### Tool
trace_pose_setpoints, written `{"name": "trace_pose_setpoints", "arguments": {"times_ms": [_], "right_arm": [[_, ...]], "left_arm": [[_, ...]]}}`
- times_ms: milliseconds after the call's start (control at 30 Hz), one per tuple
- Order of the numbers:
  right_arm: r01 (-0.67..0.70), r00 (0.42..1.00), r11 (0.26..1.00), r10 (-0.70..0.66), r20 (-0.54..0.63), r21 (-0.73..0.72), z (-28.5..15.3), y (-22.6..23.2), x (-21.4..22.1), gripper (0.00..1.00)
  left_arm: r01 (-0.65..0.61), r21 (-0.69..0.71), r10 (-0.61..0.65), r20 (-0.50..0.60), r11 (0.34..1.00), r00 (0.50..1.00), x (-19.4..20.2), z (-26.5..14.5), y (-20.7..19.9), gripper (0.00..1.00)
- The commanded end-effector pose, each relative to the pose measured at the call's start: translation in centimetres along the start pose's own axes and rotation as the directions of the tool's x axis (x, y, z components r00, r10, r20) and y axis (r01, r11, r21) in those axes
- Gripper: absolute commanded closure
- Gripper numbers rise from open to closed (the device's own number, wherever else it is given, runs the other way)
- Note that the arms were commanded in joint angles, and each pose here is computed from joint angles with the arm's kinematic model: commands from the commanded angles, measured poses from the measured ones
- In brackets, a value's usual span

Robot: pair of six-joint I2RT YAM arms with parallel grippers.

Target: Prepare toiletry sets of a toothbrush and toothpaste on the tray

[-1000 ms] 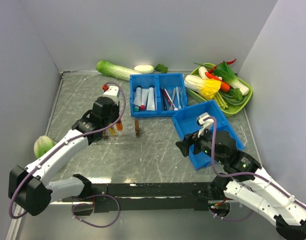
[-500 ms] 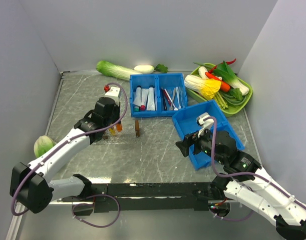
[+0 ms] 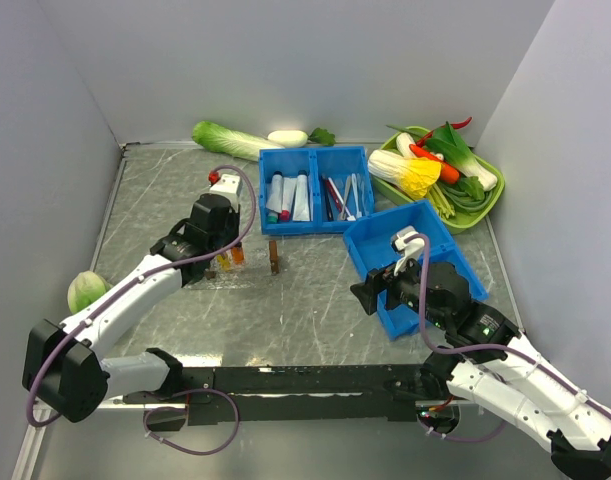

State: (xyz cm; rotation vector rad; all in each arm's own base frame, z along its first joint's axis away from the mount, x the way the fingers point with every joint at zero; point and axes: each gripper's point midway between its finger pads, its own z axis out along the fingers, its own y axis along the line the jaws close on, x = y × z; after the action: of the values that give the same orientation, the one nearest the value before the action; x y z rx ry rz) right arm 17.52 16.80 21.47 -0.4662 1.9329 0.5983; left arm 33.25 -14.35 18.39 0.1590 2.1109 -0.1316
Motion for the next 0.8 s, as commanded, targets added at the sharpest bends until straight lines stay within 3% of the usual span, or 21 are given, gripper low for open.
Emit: {"name": "trace_pose_setpoints", "arguments": {"times_ms": [0,767], "right_arm": [[-0.01,0.999,1.0,0.01,0.037,0.002,-0.2,0.0,-0.8,0.09],[-0.011,0.999,1.0,0.01,0.045,0.006,-0.3,-0.2,-0.8,0.09]], "left_arm": [[0.006,0.006,-0.006,0.047,1.0,0.999,-1.3,0.4,-0.1,0.99],[-0.01,-0.023,0.01,-0.008,1.0,1.0,0.1,1.5,0.2,0.99]]}}
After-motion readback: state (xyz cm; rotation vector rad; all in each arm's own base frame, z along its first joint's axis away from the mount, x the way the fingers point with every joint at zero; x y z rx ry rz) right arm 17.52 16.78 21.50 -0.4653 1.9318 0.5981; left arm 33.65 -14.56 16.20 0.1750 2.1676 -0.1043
